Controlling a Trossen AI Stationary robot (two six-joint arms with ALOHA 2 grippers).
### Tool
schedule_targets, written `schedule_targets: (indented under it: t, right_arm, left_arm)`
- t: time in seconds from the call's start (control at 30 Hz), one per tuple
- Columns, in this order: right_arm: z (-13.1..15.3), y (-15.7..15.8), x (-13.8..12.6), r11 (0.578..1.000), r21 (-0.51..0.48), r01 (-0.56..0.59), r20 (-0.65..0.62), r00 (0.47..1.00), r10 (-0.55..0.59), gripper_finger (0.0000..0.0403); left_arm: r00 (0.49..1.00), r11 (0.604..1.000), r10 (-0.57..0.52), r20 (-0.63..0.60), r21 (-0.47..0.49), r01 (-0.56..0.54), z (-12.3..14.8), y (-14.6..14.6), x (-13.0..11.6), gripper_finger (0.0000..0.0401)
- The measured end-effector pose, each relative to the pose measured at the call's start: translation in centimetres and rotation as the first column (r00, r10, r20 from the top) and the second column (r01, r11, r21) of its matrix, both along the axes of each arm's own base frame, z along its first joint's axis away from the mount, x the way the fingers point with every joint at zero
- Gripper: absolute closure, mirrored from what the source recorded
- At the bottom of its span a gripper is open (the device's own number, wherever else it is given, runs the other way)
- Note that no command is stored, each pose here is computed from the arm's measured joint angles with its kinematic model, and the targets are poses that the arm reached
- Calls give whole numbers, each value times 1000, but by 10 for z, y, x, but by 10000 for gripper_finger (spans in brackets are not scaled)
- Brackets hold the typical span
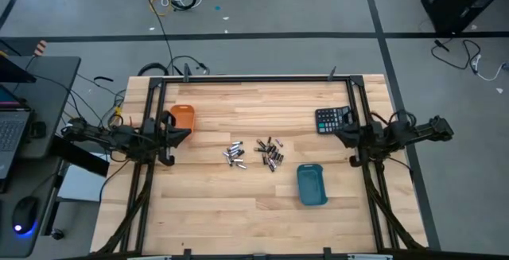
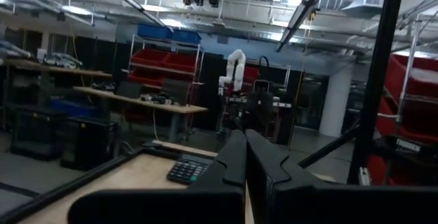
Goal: Sort batteries
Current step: Put the black battery into the blue bin
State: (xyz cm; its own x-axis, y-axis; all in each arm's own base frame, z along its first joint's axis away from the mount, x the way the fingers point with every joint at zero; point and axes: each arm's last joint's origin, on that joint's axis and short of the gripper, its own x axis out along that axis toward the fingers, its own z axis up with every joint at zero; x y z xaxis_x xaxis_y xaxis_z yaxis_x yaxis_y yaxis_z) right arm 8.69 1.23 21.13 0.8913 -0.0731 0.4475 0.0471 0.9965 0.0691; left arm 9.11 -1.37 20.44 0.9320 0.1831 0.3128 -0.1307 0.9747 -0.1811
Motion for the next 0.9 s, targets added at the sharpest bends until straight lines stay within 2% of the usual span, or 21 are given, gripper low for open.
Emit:
schedule_targets:
  t: [0.13,0.3,0.47,0.7,0.9]
  right_arm:
    - [14,-3,3,991,-48,126,-33,991,-128,392]
    - [43,-4,19,970,-134,201,-102,971,-215,392]
    - [76,-7,52,936,-178,303,-262,902,-342,392]
    - [103,-8,114,938,-182,295,-503,792,-347,392]
    - [104,-7,164,944,-160,287,-662,679,-318,392]
  left_arm:
    - [999,998,41,19,38,-41,3,0,2,401]
    - [994,992,78,73,94,-85,11,-1,7,401]
    - [994,986,104,32,131,-107,8,-4,21,401]
    - [966,969,210,-152,161,-185,-2,-3,45,401]
    - [930,957,247,-271,218,-191,-14,0,56,401]
